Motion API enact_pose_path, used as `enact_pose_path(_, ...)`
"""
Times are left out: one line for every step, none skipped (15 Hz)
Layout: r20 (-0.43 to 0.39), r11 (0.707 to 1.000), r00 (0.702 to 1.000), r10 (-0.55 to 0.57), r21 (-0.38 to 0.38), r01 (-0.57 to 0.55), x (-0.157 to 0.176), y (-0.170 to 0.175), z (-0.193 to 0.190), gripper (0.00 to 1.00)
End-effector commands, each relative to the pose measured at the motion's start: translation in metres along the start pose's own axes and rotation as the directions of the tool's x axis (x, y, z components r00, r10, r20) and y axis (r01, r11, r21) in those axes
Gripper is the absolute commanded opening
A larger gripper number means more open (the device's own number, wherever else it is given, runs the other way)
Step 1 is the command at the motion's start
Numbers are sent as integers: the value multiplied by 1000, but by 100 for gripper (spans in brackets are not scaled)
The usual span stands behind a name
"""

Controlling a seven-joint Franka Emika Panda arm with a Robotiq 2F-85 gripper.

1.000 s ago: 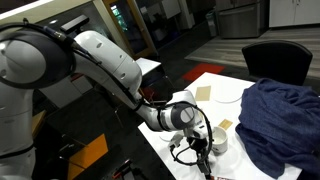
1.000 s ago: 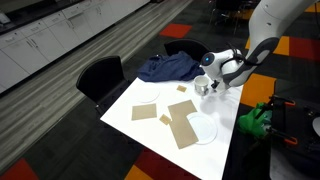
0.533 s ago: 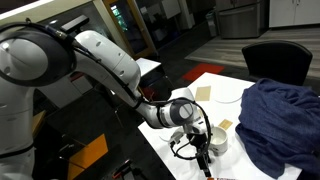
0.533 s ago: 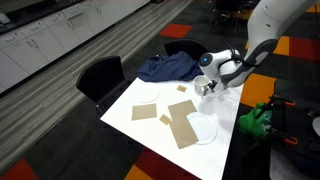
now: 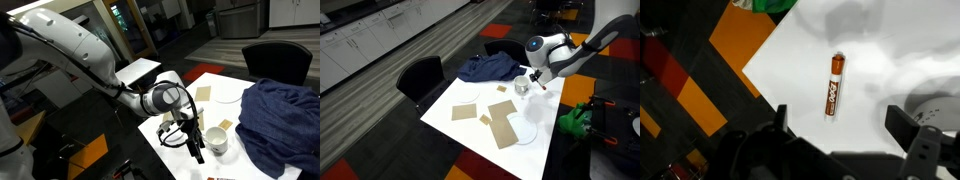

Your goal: Take the red marker out of the white mug

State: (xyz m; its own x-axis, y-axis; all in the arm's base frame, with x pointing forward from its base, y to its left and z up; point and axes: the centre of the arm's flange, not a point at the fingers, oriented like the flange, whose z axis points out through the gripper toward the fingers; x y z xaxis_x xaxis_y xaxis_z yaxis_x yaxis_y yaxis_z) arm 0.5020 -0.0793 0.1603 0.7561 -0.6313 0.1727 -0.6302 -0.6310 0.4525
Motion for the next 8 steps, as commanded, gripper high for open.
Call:
enact_pose_path(-27, 999, 999, -20, 44, 21, -20, 43, -60, 100)
enact_pose_path(-33, 998, 999, -30, 53, 32, -21, 48, -72, 100)
enact_pose_path(-40, 997, 998, -43, 66, 46, -23, 52, -83, 100)
enact_pose_path(-43, 995, 997, -65, 73, 68, -25, 56, -95, 100)
enact_pose_path(-46, 993, 995, -85, 76, 88, -27, 58, -107, 100)
enact_pose_path(-52, 990, 993, -109, 83, 113, -28, 60, -116, 100)
enact_pose_path(-57, 987, 990, -130, 87, 134, -29, 60, -124, 100)
enact_pose_path(-64, 984, 987, -145, 91, 151, -30, 60, -131, 100)
